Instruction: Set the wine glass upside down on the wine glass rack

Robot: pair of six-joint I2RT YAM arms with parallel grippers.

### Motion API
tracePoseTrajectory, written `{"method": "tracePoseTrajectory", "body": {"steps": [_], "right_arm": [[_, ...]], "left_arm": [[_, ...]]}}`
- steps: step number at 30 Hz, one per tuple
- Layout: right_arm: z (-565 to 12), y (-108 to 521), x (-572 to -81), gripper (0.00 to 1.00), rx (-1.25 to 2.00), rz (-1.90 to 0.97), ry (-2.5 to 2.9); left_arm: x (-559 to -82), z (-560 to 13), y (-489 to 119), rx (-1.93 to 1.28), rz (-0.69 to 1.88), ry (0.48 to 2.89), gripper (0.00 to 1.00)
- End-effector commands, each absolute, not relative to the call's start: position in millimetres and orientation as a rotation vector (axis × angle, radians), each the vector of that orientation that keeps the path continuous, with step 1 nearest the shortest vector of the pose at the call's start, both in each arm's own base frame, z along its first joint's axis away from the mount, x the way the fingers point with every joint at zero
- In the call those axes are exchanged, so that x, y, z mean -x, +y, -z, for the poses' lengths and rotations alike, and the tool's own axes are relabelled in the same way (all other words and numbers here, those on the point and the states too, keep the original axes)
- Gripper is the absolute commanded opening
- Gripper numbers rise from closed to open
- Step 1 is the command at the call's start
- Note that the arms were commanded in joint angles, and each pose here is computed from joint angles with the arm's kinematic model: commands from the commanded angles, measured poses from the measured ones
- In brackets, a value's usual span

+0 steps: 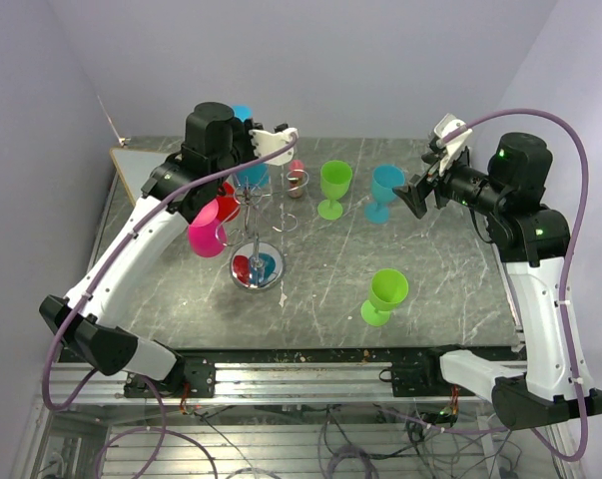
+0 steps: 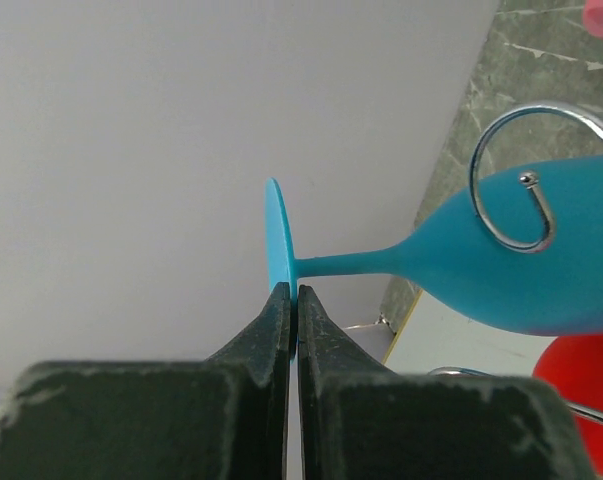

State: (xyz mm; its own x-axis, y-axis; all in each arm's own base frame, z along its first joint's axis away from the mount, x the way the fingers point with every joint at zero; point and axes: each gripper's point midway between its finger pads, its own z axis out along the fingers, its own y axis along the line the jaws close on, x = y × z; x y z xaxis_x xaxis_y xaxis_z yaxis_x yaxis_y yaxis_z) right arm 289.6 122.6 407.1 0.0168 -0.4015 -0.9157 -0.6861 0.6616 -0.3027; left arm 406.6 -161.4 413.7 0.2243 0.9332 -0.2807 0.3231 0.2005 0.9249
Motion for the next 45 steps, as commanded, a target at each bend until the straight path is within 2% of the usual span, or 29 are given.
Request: {"method": "tracePoseTrajectory", "body": {"steps": [1,22,45], "right_arm": [[-409.7,121.2,-287.0,0.84,0.916,-0.275,1.587],[-394.7,120.6,-294.9,0.84,0.91,-0.286,1.621],[-385.3,120.5,-301.6,0.84,0.911,-0.302,1.649]], "left_arm": [[-395.1,-425.7,-171.0,-1.315,-0.611,1.274,0.07],[-373.8,-399.4,-185.1,-1.456,-0.488,1.245,0.07],[-363.1,-380.9,-186.1,-1.571,-0.471,1.219,0.07]]}}
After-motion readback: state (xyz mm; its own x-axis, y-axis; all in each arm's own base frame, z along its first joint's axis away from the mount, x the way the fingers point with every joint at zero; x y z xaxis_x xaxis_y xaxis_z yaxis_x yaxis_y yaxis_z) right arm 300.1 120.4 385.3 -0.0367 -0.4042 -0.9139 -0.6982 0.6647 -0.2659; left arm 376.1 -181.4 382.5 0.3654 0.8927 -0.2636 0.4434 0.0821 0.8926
